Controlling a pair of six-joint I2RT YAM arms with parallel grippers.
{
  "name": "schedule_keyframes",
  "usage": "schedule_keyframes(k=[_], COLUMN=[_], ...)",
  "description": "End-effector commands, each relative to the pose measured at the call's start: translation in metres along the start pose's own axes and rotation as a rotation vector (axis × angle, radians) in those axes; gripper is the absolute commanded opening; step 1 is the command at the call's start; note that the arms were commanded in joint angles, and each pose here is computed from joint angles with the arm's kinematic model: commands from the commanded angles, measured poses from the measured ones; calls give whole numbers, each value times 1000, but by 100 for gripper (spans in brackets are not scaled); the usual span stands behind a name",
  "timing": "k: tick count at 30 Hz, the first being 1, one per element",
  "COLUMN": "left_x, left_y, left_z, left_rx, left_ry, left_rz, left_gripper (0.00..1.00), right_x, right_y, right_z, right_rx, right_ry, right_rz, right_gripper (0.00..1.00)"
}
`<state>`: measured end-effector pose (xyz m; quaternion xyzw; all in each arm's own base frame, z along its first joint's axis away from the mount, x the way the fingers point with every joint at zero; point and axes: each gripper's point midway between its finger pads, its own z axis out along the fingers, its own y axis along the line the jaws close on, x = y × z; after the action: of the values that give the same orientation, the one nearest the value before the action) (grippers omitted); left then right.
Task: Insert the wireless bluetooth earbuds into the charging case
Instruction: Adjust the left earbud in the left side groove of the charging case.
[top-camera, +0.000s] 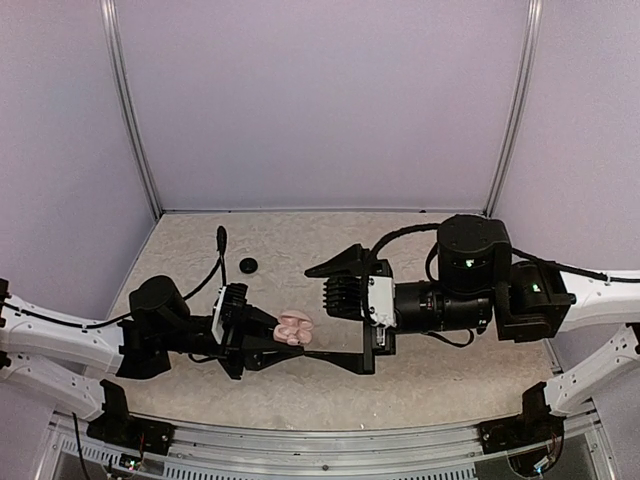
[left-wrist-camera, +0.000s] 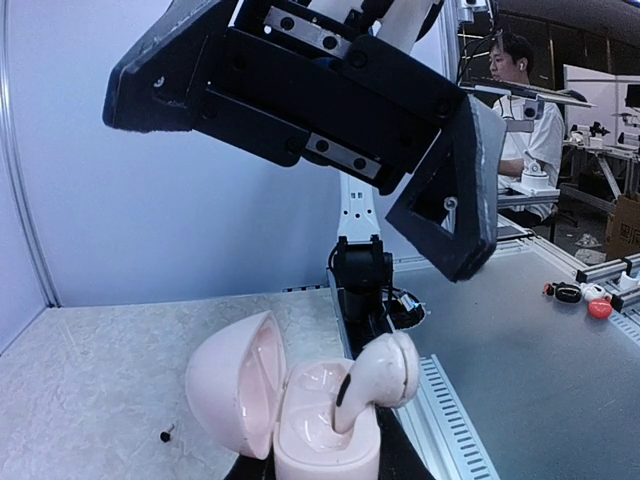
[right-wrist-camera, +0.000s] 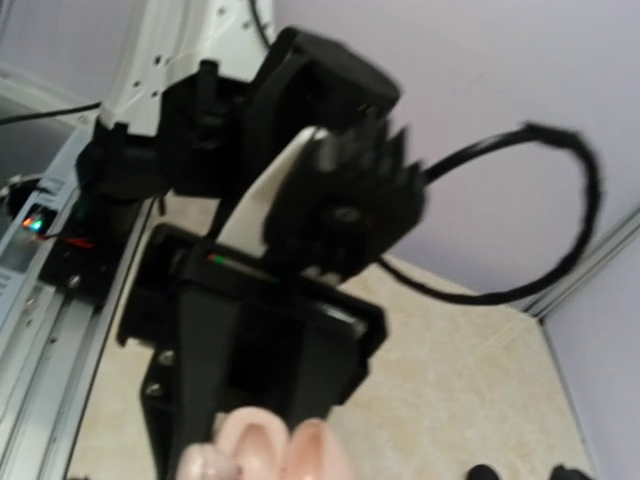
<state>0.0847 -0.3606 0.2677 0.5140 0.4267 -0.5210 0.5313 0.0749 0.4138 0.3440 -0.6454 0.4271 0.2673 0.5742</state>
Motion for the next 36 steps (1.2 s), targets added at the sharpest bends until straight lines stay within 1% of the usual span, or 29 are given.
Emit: schedule_keyframes(k=[1,15,22,36], left_x=[-10,-2,-2,5], left_y=[-2,-6,-4,-11], left_z=[5,14,15,23], left_rx=[24,37,21,44], left_ry=[-21,16,21,52], left_rz=[27,36,41,61], left_gripper=[12,12,12,12], right_x=[3,16,21,24], right_y=[5,-3,-12,-16], right_z=[8,21,24,28], right_rx=[-43,6,63,61], right_ry=[31,82,107,97], right_rz=[18,16,19,38], right_gripper=[100,100,99,100])
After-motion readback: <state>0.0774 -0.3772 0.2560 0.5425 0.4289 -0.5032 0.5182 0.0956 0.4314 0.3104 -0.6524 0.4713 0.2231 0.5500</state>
